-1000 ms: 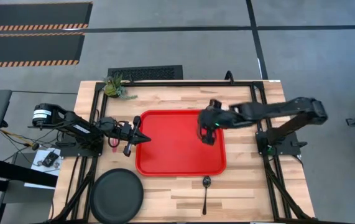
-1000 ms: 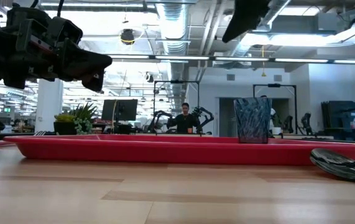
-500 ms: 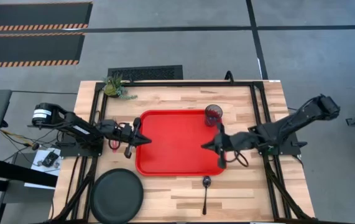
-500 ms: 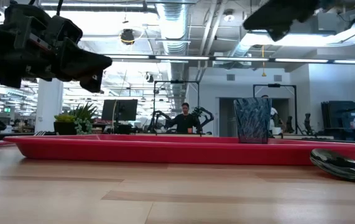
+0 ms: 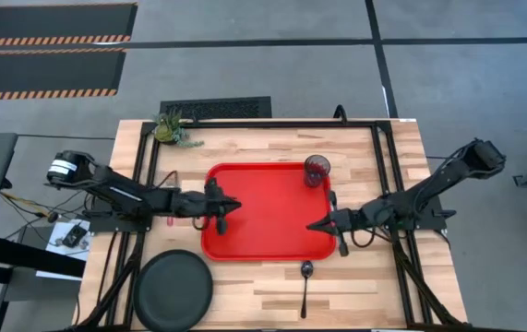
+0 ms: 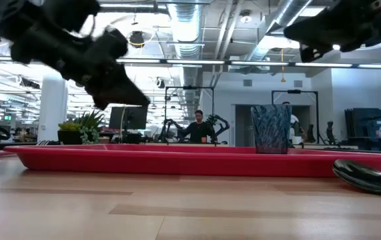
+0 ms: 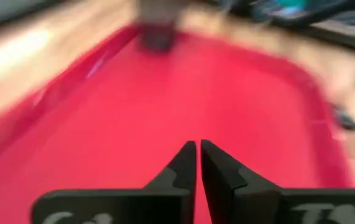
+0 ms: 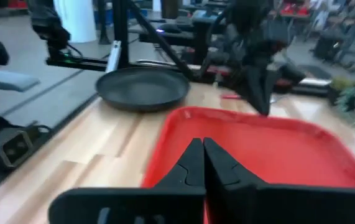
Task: Pick and place plate/cup/fork/spoon on tray
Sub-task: Put the pink fork to the left of the blue cup on the red tray
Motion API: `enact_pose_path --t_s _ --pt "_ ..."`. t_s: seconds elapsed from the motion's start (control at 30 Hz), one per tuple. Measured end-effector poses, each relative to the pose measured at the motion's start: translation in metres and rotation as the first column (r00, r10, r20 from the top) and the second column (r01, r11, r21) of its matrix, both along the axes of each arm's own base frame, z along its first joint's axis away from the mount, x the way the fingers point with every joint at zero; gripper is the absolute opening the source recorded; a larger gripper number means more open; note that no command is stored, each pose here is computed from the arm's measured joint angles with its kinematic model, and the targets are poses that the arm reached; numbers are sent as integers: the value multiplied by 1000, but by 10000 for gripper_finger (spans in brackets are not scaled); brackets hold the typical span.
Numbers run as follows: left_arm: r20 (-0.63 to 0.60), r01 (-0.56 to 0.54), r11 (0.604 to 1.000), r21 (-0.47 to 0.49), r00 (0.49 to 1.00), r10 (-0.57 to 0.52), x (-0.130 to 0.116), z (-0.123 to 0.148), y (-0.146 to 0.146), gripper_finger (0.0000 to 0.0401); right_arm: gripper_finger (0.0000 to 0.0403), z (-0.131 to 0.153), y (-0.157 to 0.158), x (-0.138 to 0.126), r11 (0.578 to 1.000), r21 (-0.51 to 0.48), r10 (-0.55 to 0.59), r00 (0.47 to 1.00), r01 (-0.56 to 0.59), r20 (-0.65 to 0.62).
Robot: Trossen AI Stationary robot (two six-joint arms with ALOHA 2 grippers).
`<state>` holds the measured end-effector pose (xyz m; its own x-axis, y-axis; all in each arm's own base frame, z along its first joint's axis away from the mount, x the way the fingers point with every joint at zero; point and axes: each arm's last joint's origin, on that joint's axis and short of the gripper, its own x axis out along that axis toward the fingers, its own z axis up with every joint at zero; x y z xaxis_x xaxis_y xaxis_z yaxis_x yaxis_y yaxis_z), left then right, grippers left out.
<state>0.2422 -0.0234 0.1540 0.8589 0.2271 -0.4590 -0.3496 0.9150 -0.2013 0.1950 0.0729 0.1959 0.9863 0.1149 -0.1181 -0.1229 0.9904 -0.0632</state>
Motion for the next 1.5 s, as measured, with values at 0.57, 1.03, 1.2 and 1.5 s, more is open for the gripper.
enact_pose_path --t_s 0.57,1.03,1.2,1.5 --pt "-821 -626 779 34 427 379 -40 63 2 66 6 -6 -2 -1 958 -132 248 966 -255 -65" --pt "-920 -749 662 -1 261 293 -65 20 57 63 9 -4 18 -9 928 -130 345 937 -348 -46" --pt "-931 -768 640 -20 248 268 -73 9 69 104 9 -4 20 -11 931 -133 336 941 -339 -46" --pt "-937 -805 593 -26 227 267 -90 -16 76 161 9 -4 20 -11 931 -138 334 941 -337 -46"
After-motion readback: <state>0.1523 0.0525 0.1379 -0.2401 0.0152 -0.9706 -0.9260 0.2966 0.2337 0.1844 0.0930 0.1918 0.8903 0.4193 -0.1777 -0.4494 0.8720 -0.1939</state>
